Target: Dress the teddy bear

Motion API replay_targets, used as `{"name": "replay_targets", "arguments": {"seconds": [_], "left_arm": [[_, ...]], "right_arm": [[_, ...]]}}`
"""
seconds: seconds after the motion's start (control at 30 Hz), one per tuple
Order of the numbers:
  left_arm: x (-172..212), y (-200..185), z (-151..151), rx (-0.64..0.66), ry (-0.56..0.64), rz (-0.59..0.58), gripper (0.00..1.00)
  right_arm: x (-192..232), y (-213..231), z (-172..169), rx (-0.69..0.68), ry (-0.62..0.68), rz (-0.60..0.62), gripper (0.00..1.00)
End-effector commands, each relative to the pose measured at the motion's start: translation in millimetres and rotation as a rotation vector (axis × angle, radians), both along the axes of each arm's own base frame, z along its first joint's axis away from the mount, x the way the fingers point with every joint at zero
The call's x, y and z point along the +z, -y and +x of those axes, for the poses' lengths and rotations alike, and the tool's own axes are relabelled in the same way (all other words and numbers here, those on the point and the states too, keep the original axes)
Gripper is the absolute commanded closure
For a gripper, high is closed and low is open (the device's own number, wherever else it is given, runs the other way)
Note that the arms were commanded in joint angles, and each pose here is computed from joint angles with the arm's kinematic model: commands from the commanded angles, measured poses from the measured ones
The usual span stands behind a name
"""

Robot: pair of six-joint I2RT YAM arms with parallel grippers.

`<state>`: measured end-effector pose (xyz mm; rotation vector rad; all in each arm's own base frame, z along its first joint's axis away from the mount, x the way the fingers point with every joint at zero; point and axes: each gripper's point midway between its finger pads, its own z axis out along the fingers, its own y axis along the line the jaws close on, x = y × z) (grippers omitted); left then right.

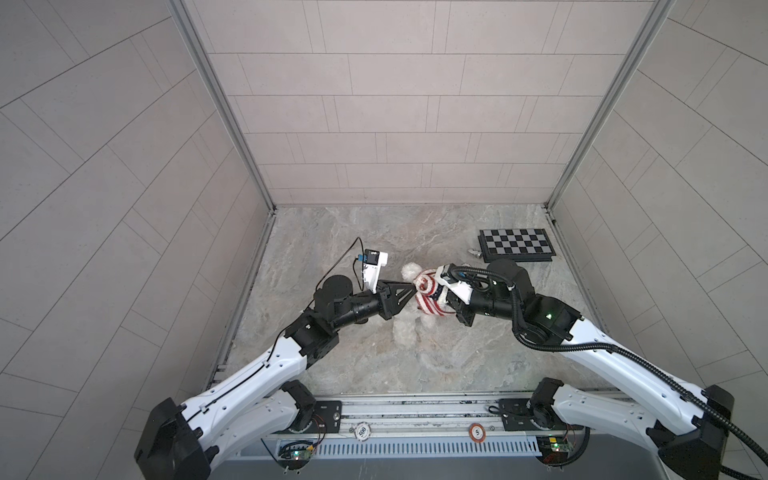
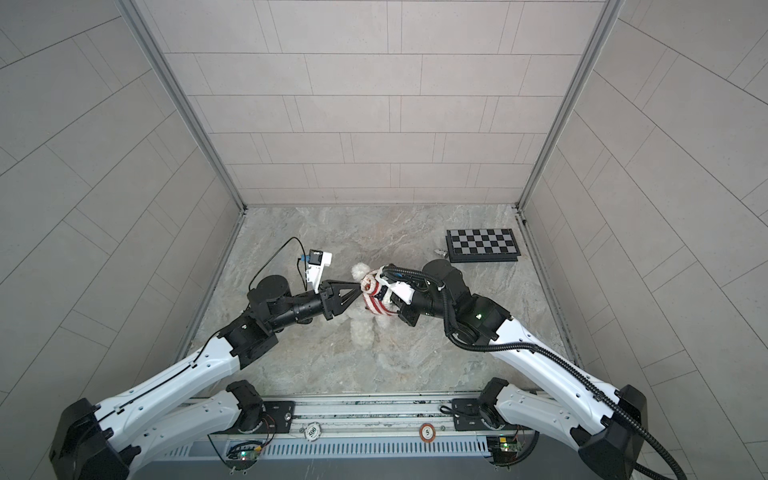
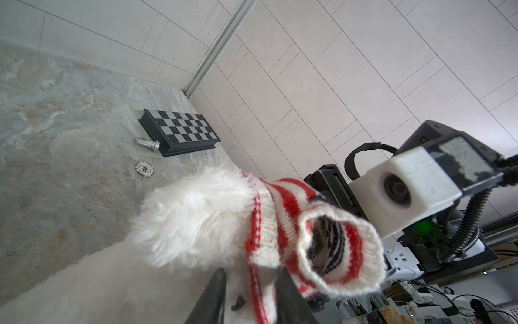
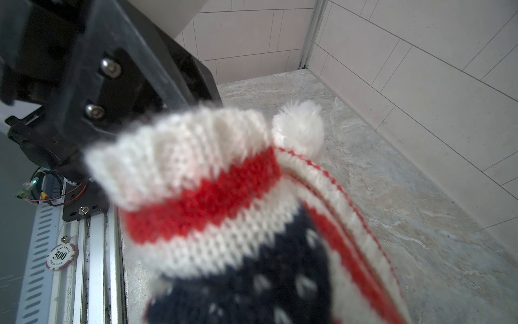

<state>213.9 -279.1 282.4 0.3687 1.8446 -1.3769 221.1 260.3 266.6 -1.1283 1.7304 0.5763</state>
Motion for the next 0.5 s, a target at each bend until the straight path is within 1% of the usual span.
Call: {"name": "replay_targets", "arguments": {"seconds": [0.0,0.07,0.2,0.3,0.37,0.47], "left_arm": [[23,8,-4,-0.033,0.046,-0.027,0.73],[21,11,-4,-0.039,0.044,-0.023,0.77],[27,12,-6,-0.045,0.048,-0.045,0.89],[30,8,-5,-0.025,0.051,-0.05,0.99],[29,4,-1,0.002,0.04,-0.04,1.0],[21,-9,15,0.078,-0.008,-0.018,1.0]], "right_arm": [[9,-3,-3,0.035,0.06,0.014,1.0],[8,-4,-4,0.038,0.06,0.012,1.0],[4,-2,-5,0.033,0.057,-0.012,1.0],[2,0,-7,0.037,0.061,-0.027,1.0],[0,0,-11,0.047,0.07,-0.048,1.0],[-1,0,-18,0.062,0.11,-0.075,1.0]]}}
